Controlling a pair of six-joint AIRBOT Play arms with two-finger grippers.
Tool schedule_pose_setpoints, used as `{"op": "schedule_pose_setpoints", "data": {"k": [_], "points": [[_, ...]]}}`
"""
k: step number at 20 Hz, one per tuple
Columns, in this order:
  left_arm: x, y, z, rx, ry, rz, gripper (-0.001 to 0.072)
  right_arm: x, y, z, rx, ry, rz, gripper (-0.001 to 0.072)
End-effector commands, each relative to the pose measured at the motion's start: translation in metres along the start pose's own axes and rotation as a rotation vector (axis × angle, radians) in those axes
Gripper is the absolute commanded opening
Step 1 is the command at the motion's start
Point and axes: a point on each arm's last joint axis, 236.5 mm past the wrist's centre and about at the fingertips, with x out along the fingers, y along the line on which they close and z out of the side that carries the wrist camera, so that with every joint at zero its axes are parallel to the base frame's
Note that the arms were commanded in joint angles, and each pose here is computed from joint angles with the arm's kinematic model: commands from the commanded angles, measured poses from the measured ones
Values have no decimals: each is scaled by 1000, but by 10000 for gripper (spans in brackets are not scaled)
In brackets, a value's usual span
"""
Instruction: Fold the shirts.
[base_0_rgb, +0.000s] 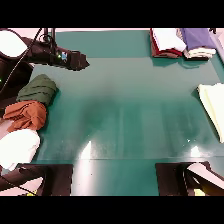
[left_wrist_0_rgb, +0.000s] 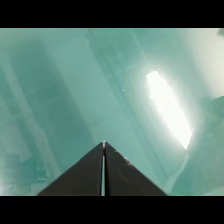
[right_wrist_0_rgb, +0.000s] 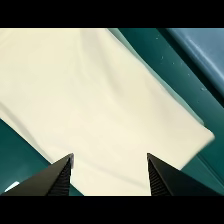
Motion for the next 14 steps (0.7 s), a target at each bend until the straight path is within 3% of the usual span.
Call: {"op": "schedule_pose_setpoints", "data": {"k": [1,5,9,13,14], "points": [[0,0,1,3,-3,-1,21,-19,10,8,46,-60,29,541],[0,0,2,1,-7,-1,21,-52,146,32,-3,-162,403,540],[0,0,2,1,-8,-2,22,-94,281,-14,-272,-107,673,540],[0,0,2,1,-8,-2,21,-137,375,-83,-516,-43,881,490],[0,-1,2,1,-8,-2,22,-148,391,-96,-556,-41,922,407]]}}
